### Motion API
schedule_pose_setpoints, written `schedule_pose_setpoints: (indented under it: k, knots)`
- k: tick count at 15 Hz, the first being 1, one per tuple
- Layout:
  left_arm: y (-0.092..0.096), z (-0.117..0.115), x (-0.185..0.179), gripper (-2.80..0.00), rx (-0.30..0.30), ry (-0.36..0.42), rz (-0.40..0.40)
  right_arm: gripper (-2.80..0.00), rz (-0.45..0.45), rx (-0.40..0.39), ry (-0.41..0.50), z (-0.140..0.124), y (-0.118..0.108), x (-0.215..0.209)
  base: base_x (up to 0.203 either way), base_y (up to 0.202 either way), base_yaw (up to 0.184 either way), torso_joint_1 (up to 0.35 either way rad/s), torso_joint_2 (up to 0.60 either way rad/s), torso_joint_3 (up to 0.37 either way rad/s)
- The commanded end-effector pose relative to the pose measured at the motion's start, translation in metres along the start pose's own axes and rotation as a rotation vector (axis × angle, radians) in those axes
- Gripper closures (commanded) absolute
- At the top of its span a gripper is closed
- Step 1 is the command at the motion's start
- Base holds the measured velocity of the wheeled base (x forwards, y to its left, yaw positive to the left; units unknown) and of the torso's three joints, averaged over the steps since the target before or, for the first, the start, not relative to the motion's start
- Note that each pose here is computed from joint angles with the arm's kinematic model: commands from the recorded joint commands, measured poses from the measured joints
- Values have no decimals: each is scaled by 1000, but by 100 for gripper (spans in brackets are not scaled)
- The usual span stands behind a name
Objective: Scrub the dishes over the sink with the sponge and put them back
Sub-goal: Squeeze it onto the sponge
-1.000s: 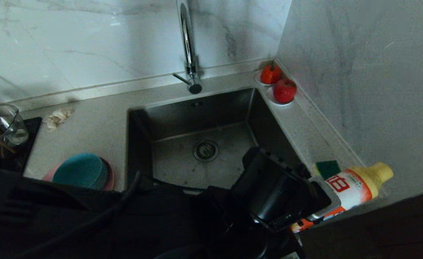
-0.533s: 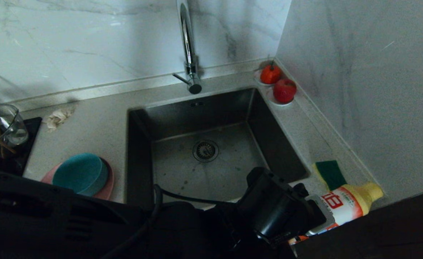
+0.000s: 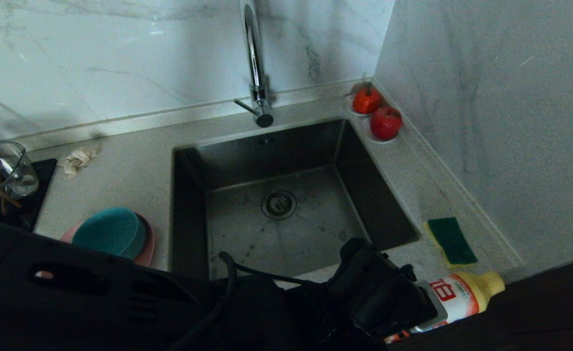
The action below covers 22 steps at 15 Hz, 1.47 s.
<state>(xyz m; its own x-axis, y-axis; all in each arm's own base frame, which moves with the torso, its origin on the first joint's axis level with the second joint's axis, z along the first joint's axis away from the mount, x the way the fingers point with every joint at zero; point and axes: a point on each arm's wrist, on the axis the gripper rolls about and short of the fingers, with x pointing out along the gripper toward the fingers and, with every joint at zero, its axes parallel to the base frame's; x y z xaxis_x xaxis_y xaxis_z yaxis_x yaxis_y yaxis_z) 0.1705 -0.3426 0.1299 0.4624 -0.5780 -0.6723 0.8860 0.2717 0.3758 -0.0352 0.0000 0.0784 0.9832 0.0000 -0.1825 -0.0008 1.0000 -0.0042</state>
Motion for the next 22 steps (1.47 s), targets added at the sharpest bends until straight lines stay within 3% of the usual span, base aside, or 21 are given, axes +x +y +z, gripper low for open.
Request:
schedule_pose_setpoints:
  k: [1, 12, 16, 22]
  knots:
    - [-2, -2, 7, 0, 10, 18, -7, 0, 0, 0, 4, -1, 0, 0, 0, 0, 0, 0, 0, 0]
    - [-2, -4, 10, 0, 34, 126, -42, 0, 0, 0, 2, 0, 0, 0, 0, 0, 0, 0, 0, 0]
    - [11, 7, 22, 0, 14, 115, -18, 0, 0, 0, 2, 0, 0, 0, 0, 0, 0, 0, 0, 0]
    - [25, 19, 18, 0, 37, 165, -28, 0, 0, 0, 2, 0, 0, 0, 0, 0, 0, 0, 0, 0]
